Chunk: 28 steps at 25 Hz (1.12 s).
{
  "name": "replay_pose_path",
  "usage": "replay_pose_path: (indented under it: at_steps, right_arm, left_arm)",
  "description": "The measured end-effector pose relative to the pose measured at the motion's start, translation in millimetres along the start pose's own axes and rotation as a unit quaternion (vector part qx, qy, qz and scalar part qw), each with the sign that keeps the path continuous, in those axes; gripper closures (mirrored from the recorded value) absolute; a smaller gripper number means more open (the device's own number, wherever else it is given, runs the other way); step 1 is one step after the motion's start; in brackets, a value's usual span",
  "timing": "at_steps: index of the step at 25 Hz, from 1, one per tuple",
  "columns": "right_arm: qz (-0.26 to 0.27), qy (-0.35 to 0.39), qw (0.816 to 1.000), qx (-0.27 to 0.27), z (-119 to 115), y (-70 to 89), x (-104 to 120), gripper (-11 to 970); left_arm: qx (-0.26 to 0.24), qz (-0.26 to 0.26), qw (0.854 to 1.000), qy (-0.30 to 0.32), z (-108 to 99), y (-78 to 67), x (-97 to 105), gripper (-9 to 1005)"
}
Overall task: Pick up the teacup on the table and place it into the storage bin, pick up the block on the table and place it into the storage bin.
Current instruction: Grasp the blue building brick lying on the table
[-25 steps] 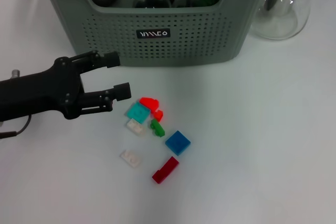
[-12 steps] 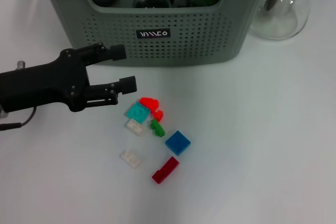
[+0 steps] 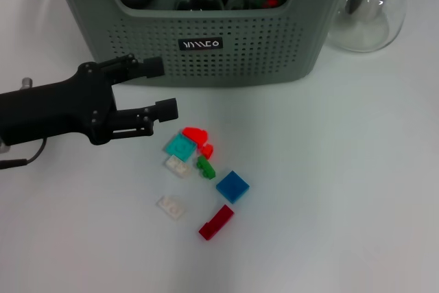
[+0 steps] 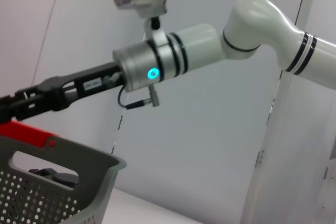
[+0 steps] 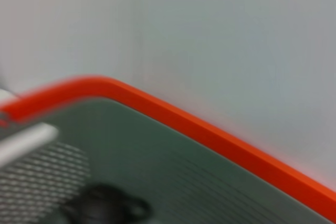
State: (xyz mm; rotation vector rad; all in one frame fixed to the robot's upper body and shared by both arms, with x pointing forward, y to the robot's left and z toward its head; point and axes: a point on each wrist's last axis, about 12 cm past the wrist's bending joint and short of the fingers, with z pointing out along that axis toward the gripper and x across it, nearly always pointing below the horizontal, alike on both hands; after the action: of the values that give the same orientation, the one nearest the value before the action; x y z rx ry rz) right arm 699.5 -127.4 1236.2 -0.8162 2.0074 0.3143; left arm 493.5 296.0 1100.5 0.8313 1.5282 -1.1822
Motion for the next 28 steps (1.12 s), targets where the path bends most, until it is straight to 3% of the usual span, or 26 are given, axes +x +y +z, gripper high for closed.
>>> replay_pose_path:
  at_steps: [6,9,15,21,24,28]
  right_arm:
    - [-0.007,-0.051,0.993,-0.108,-39,14.0,-7,263]
    - [-0.012,-0.069,0.981,-0.184,-69,20.7,4,253]
    - [-0.021,-0.030,0.967,-0.253,-93,28.1,31,254]
    - [-0.013,0.055,0.949,-0.309,-100,38.3,59,253]
    - [0.017,0.114,0.947,-0.300,-95,43.1,67,254]
    - [0.045,0.201,0.935,-0.288,-77,62.2,66,255]
  left_arm:
    - [0.000,-0.001,1.000,0.001,-3,-0.7,0,162]
    - [-0.002,-0.001,1.000,0.004,-4,-1.0,1,163]
    - [-0.001,0.012,1.000,0.023,-10,0.8,-1,163]
    - [0.014,0.047,0.995,0.092,-12,2.8,1,164]
    - [0.020,0.059,0.989,0.136,-12,4.2,3,165]
    - [0.026,0.073,0.981,0.177,-14,5.1,5,166]
